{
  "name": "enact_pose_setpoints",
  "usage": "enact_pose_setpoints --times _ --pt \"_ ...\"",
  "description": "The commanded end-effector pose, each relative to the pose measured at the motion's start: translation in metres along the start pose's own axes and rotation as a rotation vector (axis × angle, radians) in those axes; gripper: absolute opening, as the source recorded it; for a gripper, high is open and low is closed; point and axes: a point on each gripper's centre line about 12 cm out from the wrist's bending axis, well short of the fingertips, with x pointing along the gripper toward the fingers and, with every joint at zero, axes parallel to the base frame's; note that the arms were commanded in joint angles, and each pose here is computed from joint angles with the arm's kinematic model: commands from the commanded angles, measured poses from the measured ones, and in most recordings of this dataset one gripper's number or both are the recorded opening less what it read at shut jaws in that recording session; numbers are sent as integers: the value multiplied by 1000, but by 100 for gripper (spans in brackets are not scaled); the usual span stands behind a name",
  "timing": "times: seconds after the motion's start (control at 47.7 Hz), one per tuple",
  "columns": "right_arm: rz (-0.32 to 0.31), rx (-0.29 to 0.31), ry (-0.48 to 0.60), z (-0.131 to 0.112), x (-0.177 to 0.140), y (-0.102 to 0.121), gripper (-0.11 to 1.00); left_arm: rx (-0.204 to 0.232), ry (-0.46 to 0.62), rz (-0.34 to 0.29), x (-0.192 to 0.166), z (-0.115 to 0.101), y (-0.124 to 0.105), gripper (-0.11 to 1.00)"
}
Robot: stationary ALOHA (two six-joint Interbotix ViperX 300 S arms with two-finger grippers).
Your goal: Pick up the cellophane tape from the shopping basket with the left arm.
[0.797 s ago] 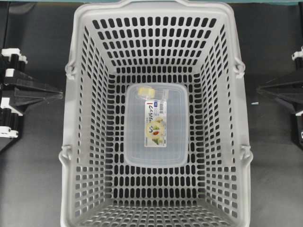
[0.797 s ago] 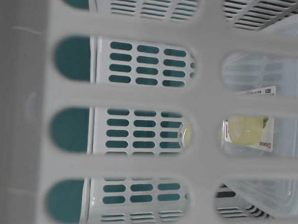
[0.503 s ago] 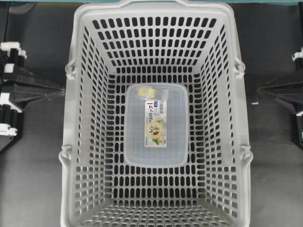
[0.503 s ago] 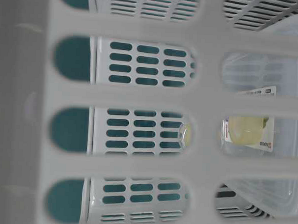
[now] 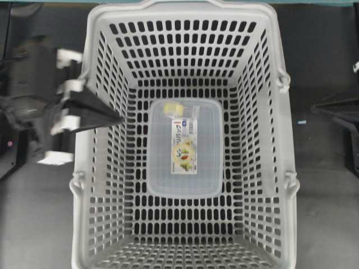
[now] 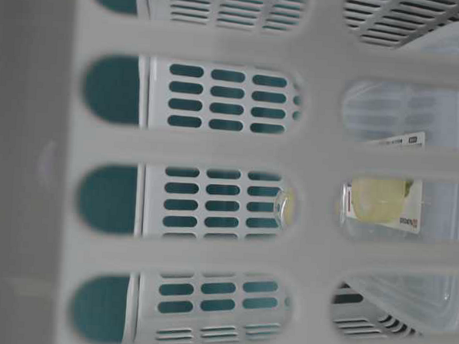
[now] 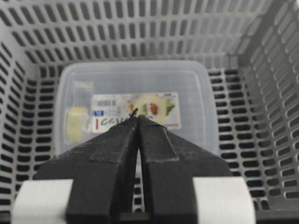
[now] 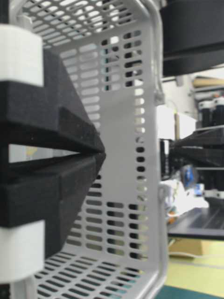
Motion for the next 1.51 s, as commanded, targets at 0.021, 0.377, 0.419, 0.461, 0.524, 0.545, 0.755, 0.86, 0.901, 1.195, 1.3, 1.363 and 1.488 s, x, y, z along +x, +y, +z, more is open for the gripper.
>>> enact_pose_setpoints --times 0.021,0.377,0.419,0.461,0.524,0.545,0.755,0.86,0.901,1.195,1.3,1.363,1.488 --pt "-1 18 5 6 1 0 1 -2 64 1 19 18 0 0" --pt "0 94 58 2 -2 1 79 -1 256 6 76 34 1 1" --pt "-1 94 63 2 -2 1 82 0 282 4 84 31 0 1" --pt "-2 94 66 2 -3 0 82 -2 308 3 90 29 -1 4" --pt "-2 94 64 3 -4 0 80 -1 351 -1 99 25 -4 15" --pt "0 94 61 3 -5 1 79 2 363 -1 102 24 -4 20" --pt "1 97 42 7 -9 1 79 7 456 -6 131 18 -8 80" --pt "9 95 33 8 -11 2 79 17 501 -9 147 11 -10 91" --pt "11 95 33 8 -11 2 79 20 514 -11 153 7 -11 90" --pt "10 95 54 4 -11 2 79 36 618 -24 190 -25 -21 89" --pt "9 95 62 3 -11 2 79 40 635 -26 195 -31 -22 89" --pt "9 97 64 2 -11 2 79 38 637 -23 197 -33 -21 89" --pt "9 95 65 1 -11 2 79 31 649 -18 201 -39 -17 89"
